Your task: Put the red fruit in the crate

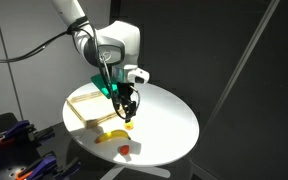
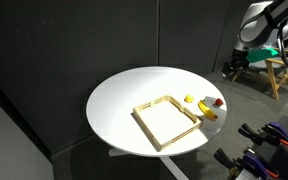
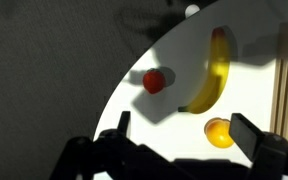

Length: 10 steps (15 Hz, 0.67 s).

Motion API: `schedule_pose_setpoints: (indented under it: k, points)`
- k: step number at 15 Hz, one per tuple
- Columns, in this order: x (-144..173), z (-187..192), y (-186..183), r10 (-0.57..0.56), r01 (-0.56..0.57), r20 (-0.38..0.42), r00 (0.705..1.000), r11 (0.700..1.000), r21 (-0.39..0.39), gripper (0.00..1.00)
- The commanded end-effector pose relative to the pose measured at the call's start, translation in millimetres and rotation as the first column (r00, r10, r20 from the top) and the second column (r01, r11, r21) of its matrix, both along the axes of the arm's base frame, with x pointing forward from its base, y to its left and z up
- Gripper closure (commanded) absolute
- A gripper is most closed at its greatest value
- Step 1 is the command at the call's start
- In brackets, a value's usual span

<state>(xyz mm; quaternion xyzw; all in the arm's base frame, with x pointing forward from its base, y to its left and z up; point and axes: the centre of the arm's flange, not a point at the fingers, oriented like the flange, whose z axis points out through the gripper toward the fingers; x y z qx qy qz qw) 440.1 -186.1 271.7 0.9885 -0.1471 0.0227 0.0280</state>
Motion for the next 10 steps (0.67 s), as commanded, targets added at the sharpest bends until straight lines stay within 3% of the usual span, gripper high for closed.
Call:
schedule_pose_setpoints:
  k: [1, 10]
  points:
    - [4, -23, -16, 0.014, -0.014, 0.032, 0.999, 1.0, 0.016, 0.0]
    - [4, -59, -49, 0.012, -0.013, 0.023, 1.0, 0.998, 0.062, 0.0]
